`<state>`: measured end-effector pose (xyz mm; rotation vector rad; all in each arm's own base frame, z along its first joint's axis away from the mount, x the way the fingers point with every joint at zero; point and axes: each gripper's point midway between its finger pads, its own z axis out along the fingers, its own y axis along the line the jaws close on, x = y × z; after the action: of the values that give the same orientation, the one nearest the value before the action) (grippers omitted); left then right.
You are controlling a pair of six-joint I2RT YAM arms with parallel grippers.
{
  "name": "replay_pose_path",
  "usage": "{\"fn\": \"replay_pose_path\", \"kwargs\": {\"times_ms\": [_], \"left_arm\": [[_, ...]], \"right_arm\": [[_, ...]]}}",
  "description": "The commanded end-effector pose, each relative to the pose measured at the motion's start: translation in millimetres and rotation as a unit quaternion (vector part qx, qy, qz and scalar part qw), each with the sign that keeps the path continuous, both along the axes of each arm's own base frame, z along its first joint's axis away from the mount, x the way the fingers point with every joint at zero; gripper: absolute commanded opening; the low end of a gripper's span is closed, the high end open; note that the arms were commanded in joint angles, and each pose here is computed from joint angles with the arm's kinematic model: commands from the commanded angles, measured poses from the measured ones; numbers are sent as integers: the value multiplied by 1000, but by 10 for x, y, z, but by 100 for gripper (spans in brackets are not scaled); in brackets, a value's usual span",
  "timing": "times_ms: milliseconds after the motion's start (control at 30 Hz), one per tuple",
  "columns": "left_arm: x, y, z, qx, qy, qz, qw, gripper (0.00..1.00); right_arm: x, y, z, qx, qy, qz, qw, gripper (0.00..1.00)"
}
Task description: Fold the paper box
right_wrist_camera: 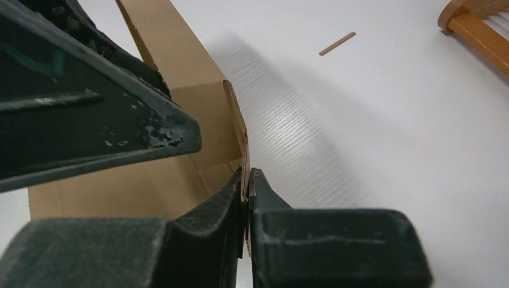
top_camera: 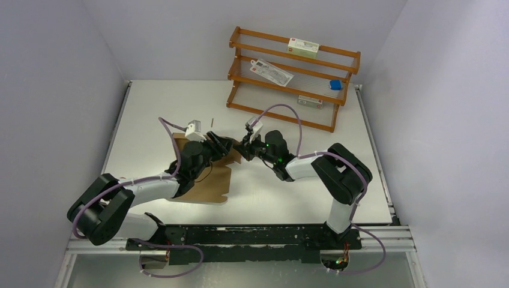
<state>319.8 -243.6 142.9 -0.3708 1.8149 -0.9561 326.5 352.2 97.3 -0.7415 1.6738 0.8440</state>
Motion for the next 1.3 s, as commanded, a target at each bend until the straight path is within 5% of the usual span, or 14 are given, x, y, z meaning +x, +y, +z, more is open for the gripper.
{"fn": "replay_pose_path", "kwargs": {"times_ms": [0,300,867,1267], "left_arm": [[54,151,-141,80,-2,42,996,55],[73,218,-166,139,-18,58,988,34],[46,174,-171,140,-27,47,989,6],[51,178,-182,148,-28,46,987,5]], "right_arm": [[-4,23,-6,-7,-6,2,1000,9],[-31,84,36,-3,-7,13,1000,11],[113,271,98,7,-34,7,999,29],[221,337,64,22,-41,-12,999,28]]}}
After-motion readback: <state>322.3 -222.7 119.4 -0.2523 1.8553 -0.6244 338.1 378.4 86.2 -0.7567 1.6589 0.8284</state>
